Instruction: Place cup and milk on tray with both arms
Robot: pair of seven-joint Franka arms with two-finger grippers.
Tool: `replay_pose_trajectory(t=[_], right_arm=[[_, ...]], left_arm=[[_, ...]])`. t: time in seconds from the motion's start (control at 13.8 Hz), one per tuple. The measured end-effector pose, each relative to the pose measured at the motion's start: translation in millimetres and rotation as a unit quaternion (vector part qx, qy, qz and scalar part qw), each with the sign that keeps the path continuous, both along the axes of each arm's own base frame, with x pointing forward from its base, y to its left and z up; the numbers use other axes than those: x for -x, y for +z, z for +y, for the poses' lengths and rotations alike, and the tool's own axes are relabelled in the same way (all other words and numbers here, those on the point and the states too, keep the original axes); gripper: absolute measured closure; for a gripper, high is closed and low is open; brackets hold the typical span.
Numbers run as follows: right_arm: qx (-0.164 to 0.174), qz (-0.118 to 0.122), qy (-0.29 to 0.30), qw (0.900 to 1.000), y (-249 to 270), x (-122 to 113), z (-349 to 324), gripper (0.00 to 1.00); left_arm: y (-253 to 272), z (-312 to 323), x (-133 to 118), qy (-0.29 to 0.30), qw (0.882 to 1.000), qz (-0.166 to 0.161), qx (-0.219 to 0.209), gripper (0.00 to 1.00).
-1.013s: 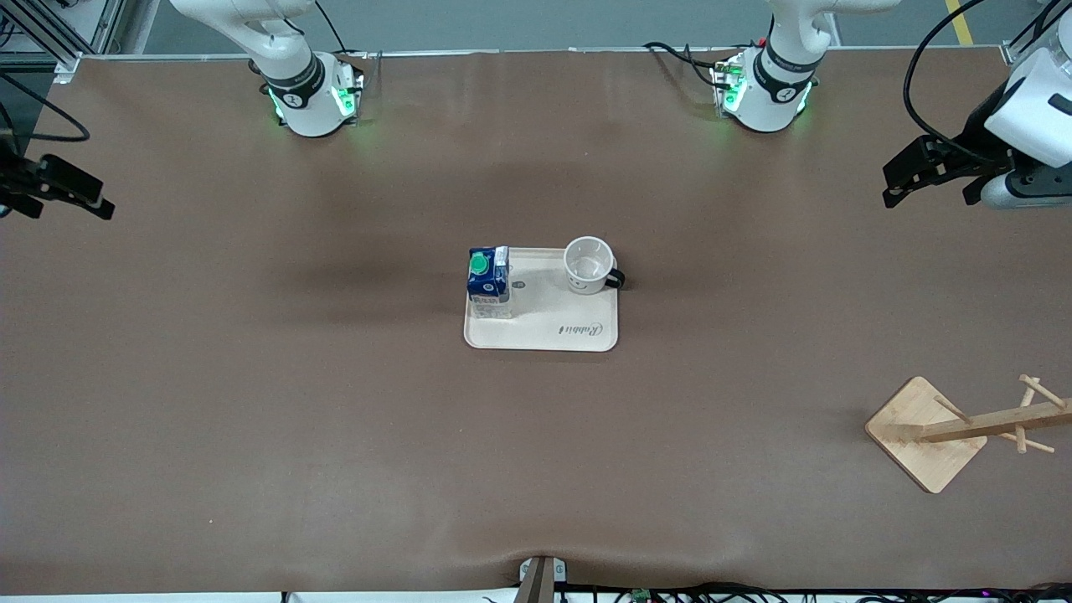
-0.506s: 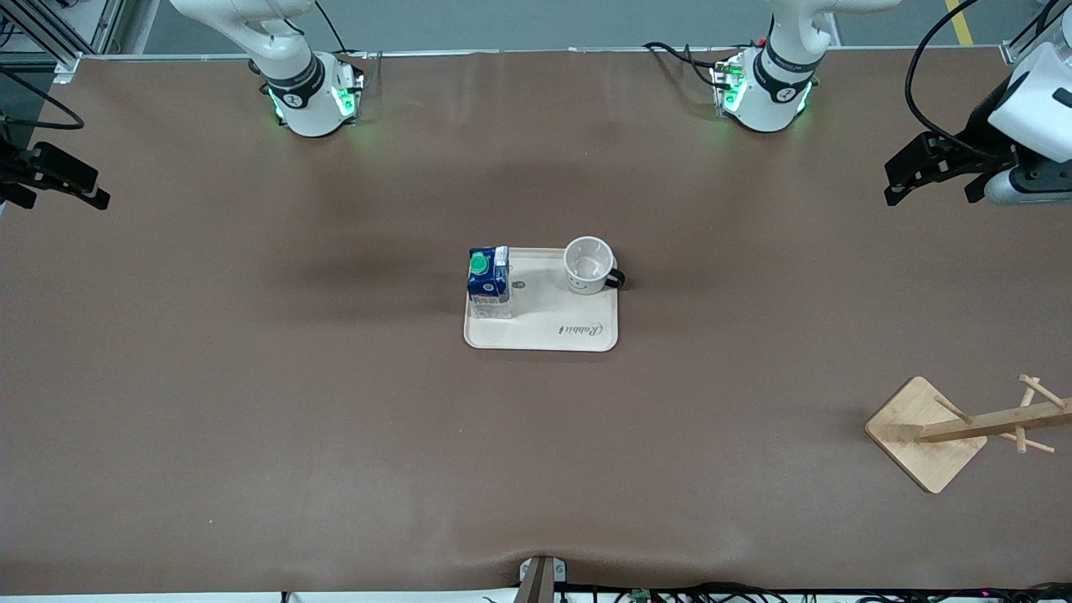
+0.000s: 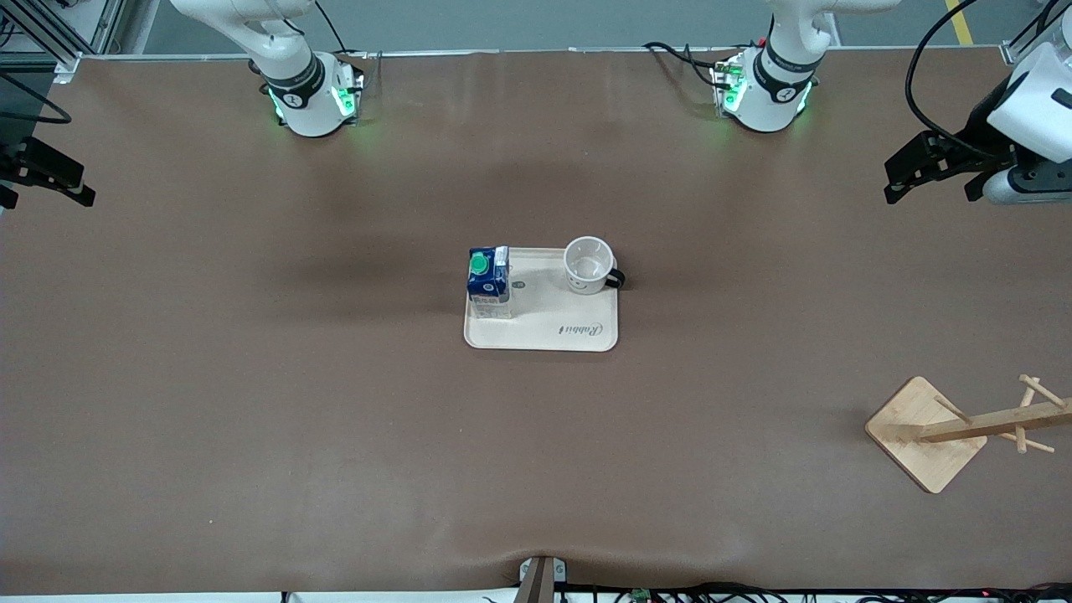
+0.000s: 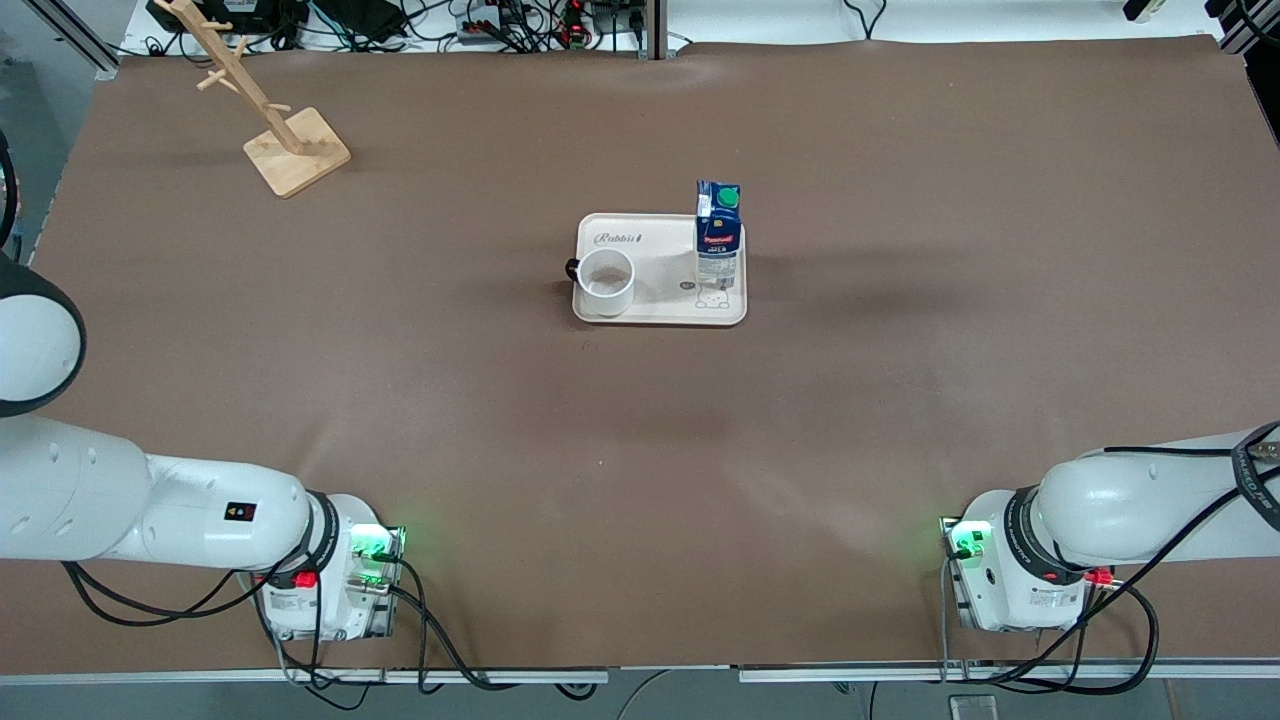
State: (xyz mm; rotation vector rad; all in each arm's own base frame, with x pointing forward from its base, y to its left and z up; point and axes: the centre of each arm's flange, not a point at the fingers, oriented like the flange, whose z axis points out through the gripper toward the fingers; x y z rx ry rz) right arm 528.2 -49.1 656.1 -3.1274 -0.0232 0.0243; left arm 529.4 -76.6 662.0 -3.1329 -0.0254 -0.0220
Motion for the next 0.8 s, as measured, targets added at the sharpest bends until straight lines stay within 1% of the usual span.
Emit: replay_pose_trajectory(t=[0.8], right_arm=[[0.002, 0.003, -0.009, 1.000, -2.4, -0.2, -10.2, 0.00]], left_arm=[[8.2, 2.2, 3.1, -0.007, 1.000, -0.008, 0.001, 0.00]])
